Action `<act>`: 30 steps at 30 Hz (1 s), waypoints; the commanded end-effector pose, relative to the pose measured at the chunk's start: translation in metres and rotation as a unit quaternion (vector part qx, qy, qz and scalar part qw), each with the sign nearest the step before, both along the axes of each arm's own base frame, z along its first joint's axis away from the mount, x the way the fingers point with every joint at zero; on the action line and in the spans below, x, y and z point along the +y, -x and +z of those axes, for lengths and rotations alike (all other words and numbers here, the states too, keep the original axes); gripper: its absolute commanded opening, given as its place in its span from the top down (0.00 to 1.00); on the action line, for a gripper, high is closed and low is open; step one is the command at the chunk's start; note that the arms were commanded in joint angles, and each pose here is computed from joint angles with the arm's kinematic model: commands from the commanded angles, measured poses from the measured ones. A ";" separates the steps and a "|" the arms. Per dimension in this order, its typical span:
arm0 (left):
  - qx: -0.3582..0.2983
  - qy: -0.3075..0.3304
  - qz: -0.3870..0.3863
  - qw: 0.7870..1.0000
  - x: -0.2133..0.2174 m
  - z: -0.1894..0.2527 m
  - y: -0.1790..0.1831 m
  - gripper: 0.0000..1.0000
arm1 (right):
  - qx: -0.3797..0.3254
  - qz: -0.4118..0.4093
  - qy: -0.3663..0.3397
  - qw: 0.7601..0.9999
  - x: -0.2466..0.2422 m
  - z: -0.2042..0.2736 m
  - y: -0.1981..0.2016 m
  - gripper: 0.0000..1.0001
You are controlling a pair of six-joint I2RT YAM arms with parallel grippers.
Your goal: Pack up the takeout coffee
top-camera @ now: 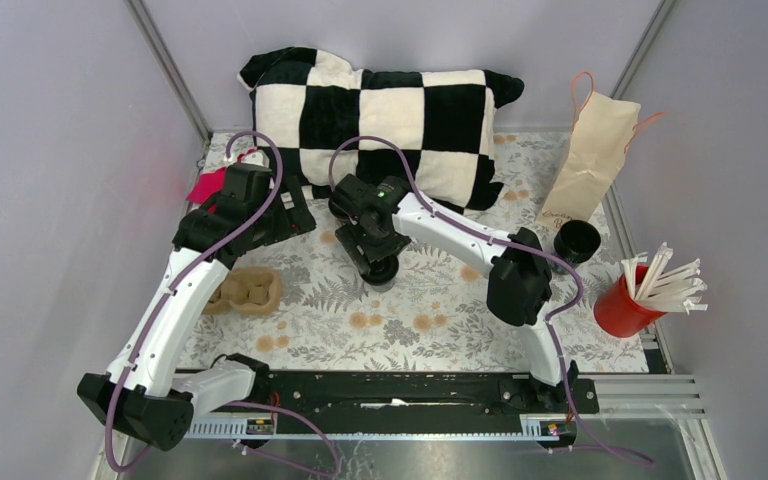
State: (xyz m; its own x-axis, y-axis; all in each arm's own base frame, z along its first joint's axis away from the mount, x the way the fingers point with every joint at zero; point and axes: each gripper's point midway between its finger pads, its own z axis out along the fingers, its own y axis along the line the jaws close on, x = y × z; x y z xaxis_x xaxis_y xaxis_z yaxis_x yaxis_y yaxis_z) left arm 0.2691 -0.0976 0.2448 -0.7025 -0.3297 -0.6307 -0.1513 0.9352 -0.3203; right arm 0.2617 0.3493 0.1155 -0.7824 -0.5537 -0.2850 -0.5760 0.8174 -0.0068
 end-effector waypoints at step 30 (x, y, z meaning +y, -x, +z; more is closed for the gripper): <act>-0.011 -0.006 -0.012 1.000 -0.001 0.006 -0.004 0.01 | -0.098 -0.127 -0.132 0.978 -0.035 -0.018 -0.144 0.32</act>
State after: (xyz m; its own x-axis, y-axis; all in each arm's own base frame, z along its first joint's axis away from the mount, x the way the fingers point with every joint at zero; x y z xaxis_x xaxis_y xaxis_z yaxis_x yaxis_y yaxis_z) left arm 0.2688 -0.0979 0.2445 -0.7061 -0.3185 -0.6324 -0.1407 0.9384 -0.3156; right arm 0.4136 0.3030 0.0781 -0.8380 -0.2458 -0.4872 -0.3213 0.9439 0.0766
